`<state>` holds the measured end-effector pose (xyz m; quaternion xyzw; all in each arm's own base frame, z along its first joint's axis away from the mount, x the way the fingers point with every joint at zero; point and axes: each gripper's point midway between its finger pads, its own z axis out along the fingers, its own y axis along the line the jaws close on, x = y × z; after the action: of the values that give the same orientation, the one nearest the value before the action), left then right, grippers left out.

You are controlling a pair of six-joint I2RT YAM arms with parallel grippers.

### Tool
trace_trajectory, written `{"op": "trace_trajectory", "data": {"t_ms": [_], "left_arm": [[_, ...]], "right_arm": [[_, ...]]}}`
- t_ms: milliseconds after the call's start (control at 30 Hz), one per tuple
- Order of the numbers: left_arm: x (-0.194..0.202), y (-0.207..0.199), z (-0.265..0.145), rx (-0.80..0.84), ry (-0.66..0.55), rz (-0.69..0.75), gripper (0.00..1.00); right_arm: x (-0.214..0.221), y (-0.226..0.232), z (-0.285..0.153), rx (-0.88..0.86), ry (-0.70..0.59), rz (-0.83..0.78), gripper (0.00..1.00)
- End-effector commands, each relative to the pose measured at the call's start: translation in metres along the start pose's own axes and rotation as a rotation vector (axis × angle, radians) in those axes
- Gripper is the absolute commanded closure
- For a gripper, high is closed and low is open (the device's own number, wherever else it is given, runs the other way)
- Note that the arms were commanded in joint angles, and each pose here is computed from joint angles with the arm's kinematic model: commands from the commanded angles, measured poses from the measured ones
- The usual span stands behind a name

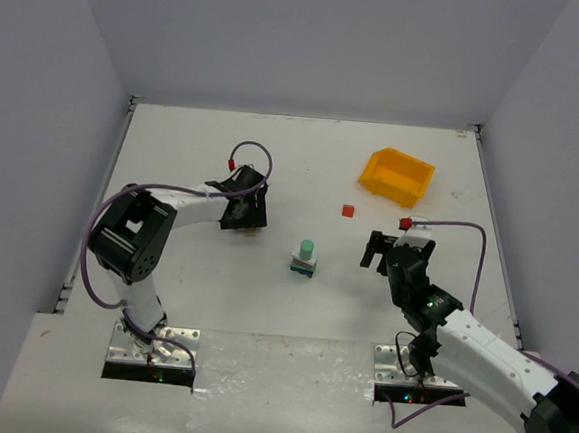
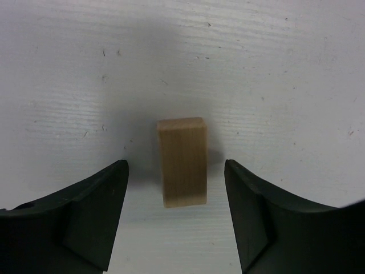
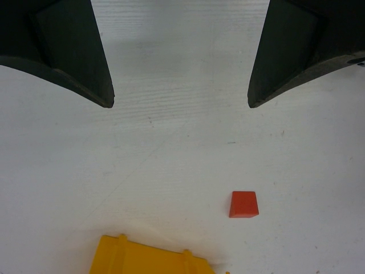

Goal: Build the wood block tower

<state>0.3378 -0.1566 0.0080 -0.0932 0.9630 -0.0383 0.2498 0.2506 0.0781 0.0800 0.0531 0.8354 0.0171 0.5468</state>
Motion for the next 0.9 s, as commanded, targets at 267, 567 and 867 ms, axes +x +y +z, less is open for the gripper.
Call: {"op": "trace_trajectory", "data": {"t_ms": [267,567,867], "left_arm": [[-0.025,-0.017,0.001,0.067,-0.057,0.023,0.86],[-0.113,-0.066,-0.075,0.258,-0.302,0.224,1.00],[-0.116,-0.151,-0.244,0.794,-0.671,1.028,1.00]], "right_arm": [[-0.025,0.003,0.000,0.012,-0.060,0.041,0.01],[-0.025,0.003,-0.001,0.004,-0.064,0.042,0.01],[-0.030,-0.005,-0.006,0.029,-0.091,0.035,0.01]]}}
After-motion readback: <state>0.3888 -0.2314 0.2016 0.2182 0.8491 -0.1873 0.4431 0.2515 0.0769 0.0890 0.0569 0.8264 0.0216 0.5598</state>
